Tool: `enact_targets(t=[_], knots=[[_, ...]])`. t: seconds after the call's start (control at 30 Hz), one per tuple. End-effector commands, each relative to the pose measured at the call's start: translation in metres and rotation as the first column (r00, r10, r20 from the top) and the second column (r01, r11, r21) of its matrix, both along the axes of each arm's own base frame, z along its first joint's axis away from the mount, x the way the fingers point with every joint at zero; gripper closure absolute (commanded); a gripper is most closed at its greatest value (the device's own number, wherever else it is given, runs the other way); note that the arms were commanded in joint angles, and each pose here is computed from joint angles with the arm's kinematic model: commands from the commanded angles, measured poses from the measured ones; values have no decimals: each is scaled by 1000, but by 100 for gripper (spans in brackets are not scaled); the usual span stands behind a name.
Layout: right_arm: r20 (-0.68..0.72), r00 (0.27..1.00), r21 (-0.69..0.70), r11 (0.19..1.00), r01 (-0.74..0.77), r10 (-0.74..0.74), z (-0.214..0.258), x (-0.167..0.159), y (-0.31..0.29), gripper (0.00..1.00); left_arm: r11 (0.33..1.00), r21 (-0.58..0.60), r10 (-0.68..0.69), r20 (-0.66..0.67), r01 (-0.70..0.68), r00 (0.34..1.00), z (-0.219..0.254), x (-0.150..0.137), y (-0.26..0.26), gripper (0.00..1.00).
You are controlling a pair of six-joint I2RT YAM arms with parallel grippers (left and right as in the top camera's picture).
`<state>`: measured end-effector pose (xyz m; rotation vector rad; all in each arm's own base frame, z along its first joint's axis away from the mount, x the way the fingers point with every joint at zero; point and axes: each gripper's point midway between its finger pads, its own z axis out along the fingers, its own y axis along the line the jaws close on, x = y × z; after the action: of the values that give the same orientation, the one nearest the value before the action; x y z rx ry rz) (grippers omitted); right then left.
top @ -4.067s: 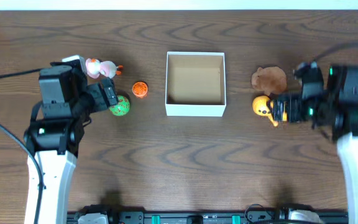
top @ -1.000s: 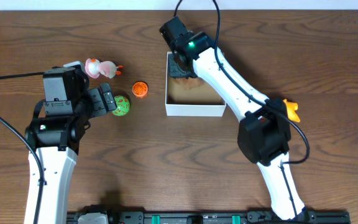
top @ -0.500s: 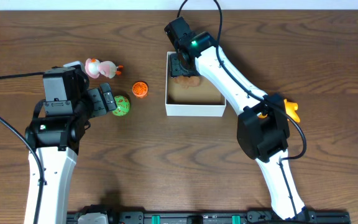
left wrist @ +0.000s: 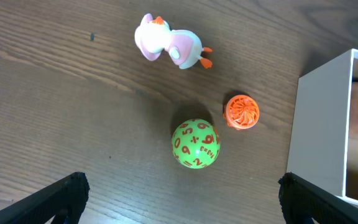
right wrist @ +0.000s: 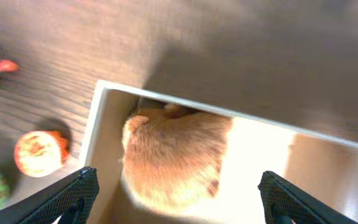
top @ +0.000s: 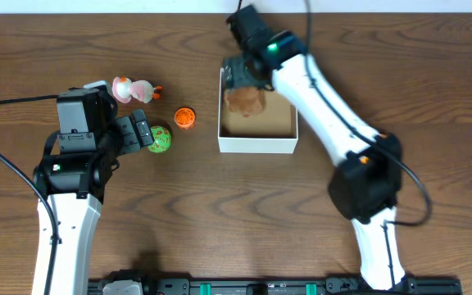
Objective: Pack container
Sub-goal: 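Carry the hamster into the white box and release it, then move the right gripper to the yellow toy and grasp it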
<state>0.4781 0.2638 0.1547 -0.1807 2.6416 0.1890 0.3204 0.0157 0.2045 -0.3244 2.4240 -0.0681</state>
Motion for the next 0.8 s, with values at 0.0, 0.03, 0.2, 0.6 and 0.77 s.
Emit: enact_targets(t=[0.0, 0.03, 0.2, 0.6, 0.77], knots=[[103, 994, -12, 999, 32, -30, 58, 3, -36, 13, 1000, 23, -2, 22, 2, 1000, 9, 3, 4, 2], [106, 993, -16, 998, 54, -52, 66, 2, -49, 13, 1000, 23, -2, 22, 2, 1000, 9, 3, 4, 2], [66, 981, -41, 982, 184, -181, 96, -14, -128, 14, 1000, 23, -2, 21, 2, 1000, 9, 3, 4, 2], [-272, 902, -156, 940, 304, -336, 87, -103, -247, 13, 1000, 23, -2, 22, 2, 1000, 9, 3, 4, 2], [-327, 885, -181, 942, 284, -330, 71, -112, -246, 11, 1000, 23, -2, 22, 2, 1000, 9, 3, 4, 2]])
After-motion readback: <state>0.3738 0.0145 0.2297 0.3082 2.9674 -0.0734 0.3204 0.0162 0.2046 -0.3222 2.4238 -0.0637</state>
